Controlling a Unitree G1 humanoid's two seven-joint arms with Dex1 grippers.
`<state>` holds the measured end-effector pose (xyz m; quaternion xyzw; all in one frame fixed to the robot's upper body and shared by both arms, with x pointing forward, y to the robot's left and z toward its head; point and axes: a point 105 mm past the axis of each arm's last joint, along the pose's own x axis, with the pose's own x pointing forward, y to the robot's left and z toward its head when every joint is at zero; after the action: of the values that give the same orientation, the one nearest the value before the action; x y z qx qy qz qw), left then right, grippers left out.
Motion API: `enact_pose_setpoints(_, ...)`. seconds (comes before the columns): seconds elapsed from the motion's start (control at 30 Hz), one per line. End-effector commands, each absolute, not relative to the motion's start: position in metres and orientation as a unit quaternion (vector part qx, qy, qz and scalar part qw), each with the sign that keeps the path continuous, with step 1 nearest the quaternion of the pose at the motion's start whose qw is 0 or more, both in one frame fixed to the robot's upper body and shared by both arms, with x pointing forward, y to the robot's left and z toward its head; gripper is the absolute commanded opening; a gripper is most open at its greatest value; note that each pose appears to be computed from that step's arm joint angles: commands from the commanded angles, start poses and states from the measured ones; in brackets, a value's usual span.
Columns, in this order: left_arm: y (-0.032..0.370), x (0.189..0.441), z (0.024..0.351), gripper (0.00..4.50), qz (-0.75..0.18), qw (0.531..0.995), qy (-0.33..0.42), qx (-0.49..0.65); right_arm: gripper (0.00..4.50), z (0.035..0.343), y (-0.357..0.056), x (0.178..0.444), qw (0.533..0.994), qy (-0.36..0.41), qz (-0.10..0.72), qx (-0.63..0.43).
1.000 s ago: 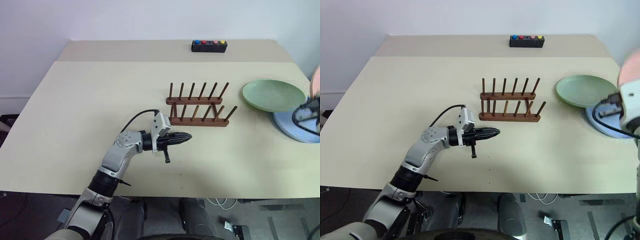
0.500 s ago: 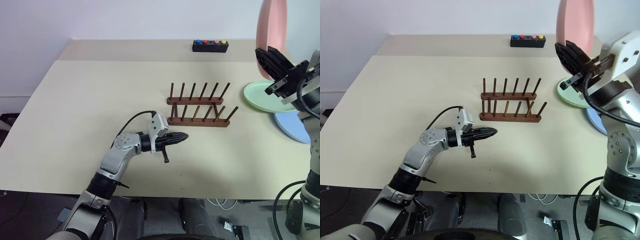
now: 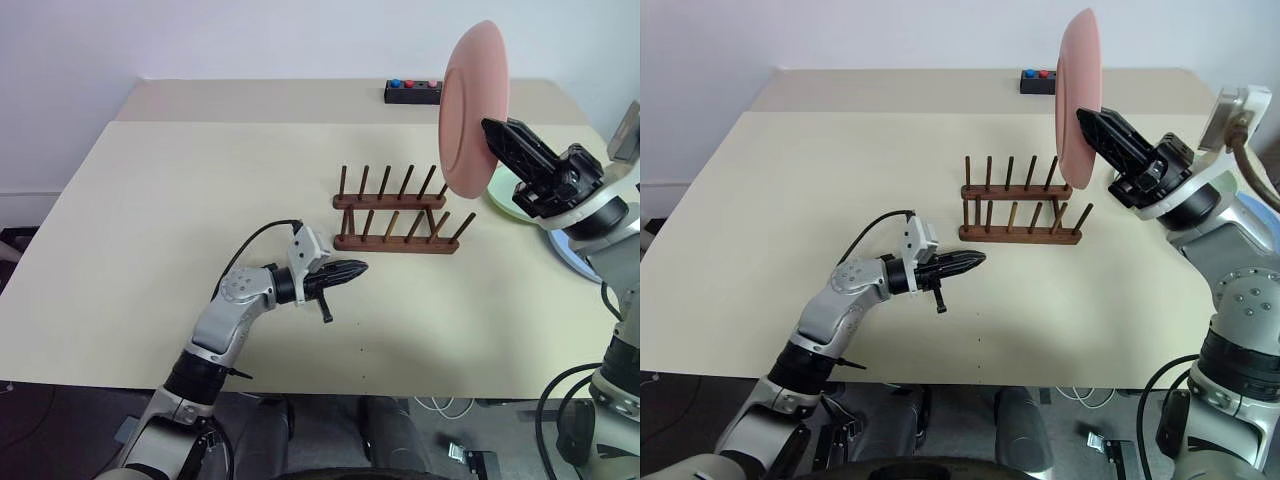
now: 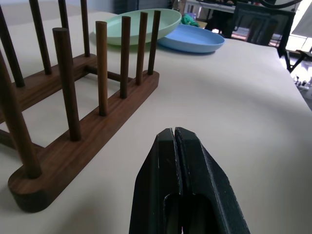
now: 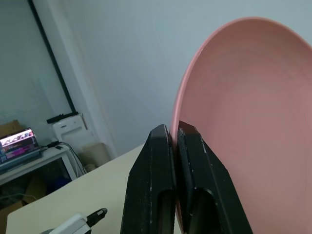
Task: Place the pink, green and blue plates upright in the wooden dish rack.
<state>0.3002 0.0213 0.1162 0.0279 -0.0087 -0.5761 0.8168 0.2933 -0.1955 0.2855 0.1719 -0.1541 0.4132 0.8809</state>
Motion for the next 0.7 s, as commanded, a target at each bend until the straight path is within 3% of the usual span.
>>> enact_pose_setpoints(0.03,0.024,0.299,0.127,0.0,-0.571,0.82,-0.027,0.03,0.07,0.287,-0.201,0.295,0.878,-0.156,0.413,0.184)
enact_pose_setpoints(0.7,0.029,0.297,0.126,0.0,-0.557,0.83,-0.023,0.031,0.07,0.259,-0.219,0.312,0.885,-0.114,0.377,0.25)
